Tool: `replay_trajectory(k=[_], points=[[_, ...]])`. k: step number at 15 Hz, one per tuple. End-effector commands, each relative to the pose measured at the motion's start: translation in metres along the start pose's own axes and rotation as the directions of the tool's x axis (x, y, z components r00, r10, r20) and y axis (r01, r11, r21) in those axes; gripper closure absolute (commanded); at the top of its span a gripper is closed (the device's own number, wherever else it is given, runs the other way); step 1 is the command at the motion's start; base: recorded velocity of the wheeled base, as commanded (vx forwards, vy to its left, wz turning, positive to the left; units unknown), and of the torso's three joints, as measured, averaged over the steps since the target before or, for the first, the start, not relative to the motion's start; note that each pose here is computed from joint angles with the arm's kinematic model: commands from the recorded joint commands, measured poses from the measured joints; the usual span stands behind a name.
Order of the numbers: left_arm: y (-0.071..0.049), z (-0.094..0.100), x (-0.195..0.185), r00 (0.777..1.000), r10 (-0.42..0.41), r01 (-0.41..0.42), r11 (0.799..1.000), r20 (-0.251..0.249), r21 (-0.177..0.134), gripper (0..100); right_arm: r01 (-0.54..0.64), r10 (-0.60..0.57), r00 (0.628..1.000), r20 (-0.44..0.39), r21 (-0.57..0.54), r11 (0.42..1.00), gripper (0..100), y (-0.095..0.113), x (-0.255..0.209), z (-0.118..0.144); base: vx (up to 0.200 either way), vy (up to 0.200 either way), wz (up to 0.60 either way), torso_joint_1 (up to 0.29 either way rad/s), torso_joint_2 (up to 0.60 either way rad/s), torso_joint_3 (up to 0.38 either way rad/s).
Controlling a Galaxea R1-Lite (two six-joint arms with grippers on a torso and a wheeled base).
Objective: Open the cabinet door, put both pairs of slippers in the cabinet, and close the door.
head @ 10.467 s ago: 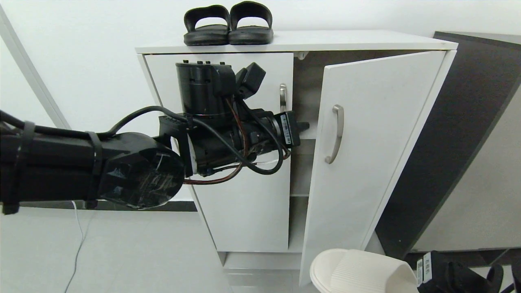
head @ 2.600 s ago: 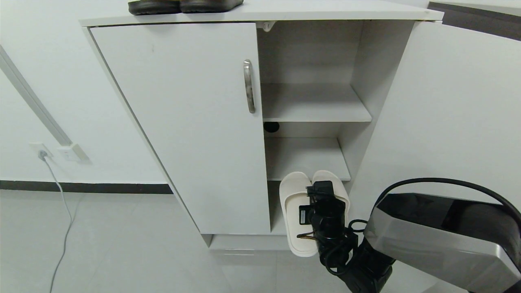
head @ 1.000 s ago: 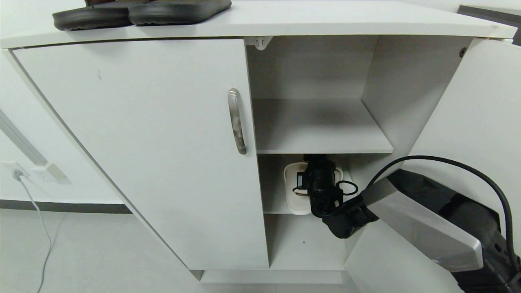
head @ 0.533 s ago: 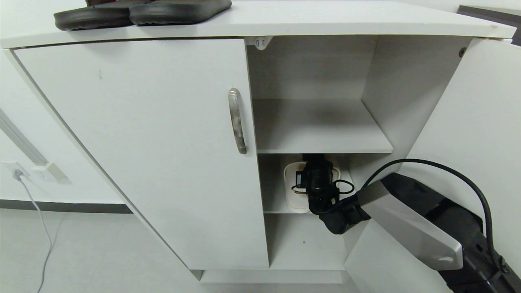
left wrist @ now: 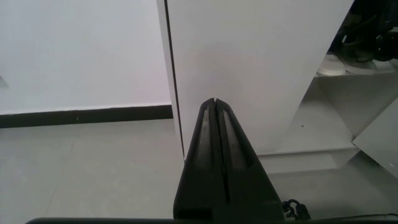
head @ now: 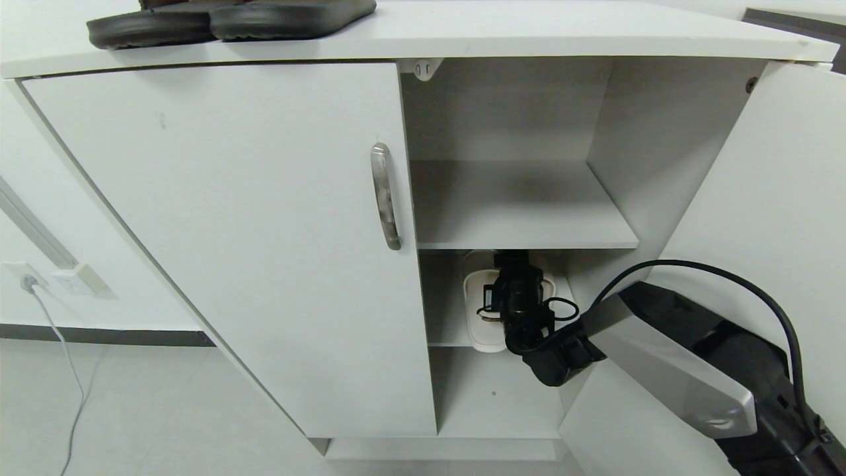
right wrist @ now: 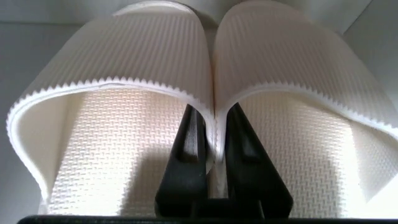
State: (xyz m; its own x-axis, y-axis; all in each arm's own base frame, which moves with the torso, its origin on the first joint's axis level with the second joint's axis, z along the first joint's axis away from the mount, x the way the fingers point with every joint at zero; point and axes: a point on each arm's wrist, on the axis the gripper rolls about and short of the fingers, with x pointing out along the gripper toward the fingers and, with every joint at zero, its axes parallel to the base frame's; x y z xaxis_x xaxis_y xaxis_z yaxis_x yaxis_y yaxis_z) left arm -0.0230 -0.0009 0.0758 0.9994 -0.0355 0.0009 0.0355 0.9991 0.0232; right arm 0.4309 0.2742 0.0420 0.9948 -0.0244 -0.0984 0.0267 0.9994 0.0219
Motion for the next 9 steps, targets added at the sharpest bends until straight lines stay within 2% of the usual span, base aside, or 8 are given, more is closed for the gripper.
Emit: replay_trajectory(k=[1,4,9], points=[[0.0,0.0,0.0,1.0,0.0,0.0,1.0,-0.002,0.0,100,-0.006,0.006,1.0,0.017,0.012,1.0,100,-0.002,-0.007,0.016,0.0,0.0,0.0,0.0,0.0,0.0],[0.0,0.0,0.0,1.0,0.0,0.0,1.0,-0.001,0.0,100,-0.01,0.01,1.0,0.011,0.007,1.0,100,-0.002,-0.012,0.018,0.0,0.0,0.0,0.0,0.0,0.0],[0.0,0.0,0.0,1.0,0.0,0.0,1.0,-0.001,-0.002,100,-0.028,0.028,1.0,-0.012,-0.007,1.0,100,-0.001,-0.014,0.005,0.0,0.0,0.0,0.0,0.0,0.0]])
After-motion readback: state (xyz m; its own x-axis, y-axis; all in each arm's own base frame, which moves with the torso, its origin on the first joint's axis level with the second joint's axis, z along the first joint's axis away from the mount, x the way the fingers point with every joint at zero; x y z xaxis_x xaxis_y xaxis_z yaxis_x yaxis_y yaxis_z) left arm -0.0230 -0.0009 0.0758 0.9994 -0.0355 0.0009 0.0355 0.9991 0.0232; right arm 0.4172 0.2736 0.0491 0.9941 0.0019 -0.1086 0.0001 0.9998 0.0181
